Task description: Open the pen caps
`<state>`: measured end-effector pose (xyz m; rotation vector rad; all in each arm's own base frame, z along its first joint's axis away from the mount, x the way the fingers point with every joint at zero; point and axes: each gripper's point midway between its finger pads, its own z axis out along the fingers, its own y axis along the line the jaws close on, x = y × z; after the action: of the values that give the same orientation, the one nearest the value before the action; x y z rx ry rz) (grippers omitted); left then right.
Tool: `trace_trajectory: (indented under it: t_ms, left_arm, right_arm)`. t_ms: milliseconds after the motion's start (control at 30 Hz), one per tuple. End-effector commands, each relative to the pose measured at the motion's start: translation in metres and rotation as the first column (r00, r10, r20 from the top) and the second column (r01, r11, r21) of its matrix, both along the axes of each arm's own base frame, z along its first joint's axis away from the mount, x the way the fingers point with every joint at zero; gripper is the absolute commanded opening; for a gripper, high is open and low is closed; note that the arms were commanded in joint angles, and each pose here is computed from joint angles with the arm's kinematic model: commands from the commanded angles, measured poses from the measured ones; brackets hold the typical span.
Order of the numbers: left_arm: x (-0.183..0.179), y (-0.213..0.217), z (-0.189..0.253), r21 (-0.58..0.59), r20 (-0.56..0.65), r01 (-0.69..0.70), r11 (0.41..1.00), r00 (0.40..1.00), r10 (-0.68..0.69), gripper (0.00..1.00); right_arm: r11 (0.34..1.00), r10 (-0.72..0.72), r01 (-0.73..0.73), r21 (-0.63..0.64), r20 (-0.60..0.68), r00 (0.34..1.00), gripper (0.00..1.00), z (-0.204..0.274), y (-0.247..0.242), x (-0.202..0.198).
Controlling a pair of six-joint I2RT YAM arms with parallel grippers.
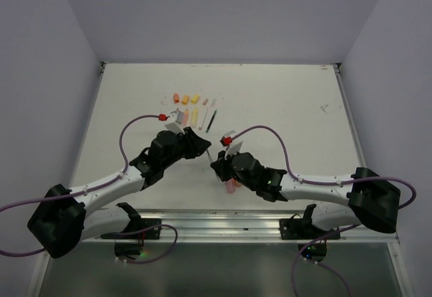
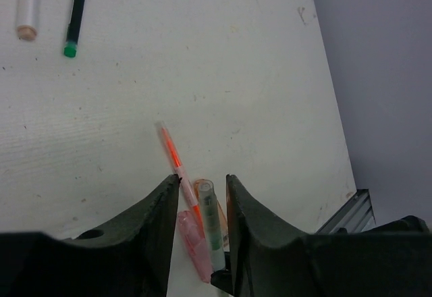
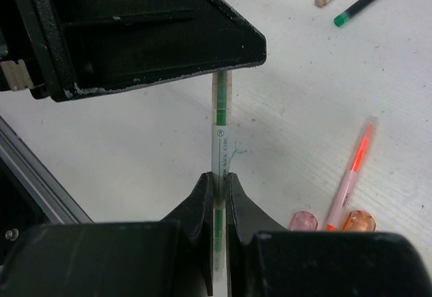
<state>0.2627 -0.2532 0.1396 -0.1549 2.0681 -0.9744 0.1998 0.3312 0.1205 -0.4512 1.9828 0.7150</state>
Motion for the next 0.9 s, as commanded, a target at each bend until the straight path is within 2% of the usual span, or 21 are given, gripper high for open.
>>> trace_trajectory:
  t_ms: [0, 133, 233, 333, 367, 467, 533, 633, 733, 767, 833, 867]
  left_arm:
    - [0.014, -0.008, 0.037, -0.089, 0.083, -0.028, 0.996, 0.996, 0.036, 0.34]
    - [0.012, -0.011, 0.033, -0.094, 0.075, -0.013, 0.995, 0.997, 0.02, 0.09]
    - [0.011, -0.012, 0.033, -0.099, 0.075, -0.004, 0.995, 0.997, 0.012, 0.0]
    - [0.01, -0.014, 0.034, -0.102, 0.082, 0.006, 0.995, 0.997, 0.002, 0.0]
    - [0.011, -0.014, 0.036, -0.105, 0.091, 0.007, 0.994, 0.996, 0.003, 0.0]
    - [0.007, -0.017, 0.038, -0.106, 0.106, 0.036, 0.994, 0.994, -0.025, 0.0]
    - [0.005, -0.017, 0.041, -0.109, 0.12, 0.046, 0.993, 0.992, -0.032, 0.0]
    - [0.003, -0.017, 0.045, -0.114, 0.141, 0.054, 0.992, 0.989, -0.038, 0.0]
    - [0.004, -0.016, 0.049, -0.113, 0.161, 0.053, 0.992, 0.986, -0.034, 0.0]
    - [0.005, -0.015, 0.052, -0.115, 0.173, 0.046, 0.992, 0.985, -0.026, 0.0]
    - [0.006, -0.014, 0.057, -0.123, 0.187, 0.042, 0.991, 0.982, -0.018, 0.0]
    - [0.01, -0.011, 0.063, -0.133, 0.204, 0.02, 0.991, 0.979, 0.008, 0.0]
  right_arm:
    - [0.998, -0.004, 0.001, 0.057, 0.045, 0.999, 0.0, 0.019, 0.004, 0.004]
    - [0.998, -0.002, -0.001, 0.062, 0.047, 0.999, 0.0, 0.018, 0.004, 0.003]
    - [0.998, 0.0, -0.003, 0.069, 0.048, 0.999, 0.0, 0.02, 0.004, 0.003]
    - [0.997, -0.004, 0.001, 0.076, 0.045, 0.999, 0.15, 0.019, 0.004, 0.003]
    - [0.997, -0.004, 0.001, 0.078, 0.044, 0.999, 0.24, 0.02, 0.005, 0.003]
    - [0.997, -0.007, 0.003, 0.08, 0.049, 0.999, 0.38, 0.022, 0.007, 0.005]
    - [0.997, -0.011, 0.007, 0.077, 0.054, 0.998, 0.41, 0.023, 0.008, 0.008]
    - [0.997, -0.028, 0.023, 0.076, 0.066, 0.997, 0.4, 0.026, 0.01, 0.014]
    - [0.997, -0.027, 0.021, 0.074, 0.074, 0.997, 0.28, 0.029, 0.013, 0.016]
    - [0.997, -0.02, 0.014, 0.077, 0.076, 0.997, 0.19, 0.031, 0.014, 0.016]
    - [0.997, -0.017, 0.011, 0.074, 0.076, 0.997, 0.11, 0.031, 0.014, 0.015]
    - [0.998, -0.015, 0.01, 0.067, 0.075, 0.997, 0.03, 0.028, 0.012, 0.015]
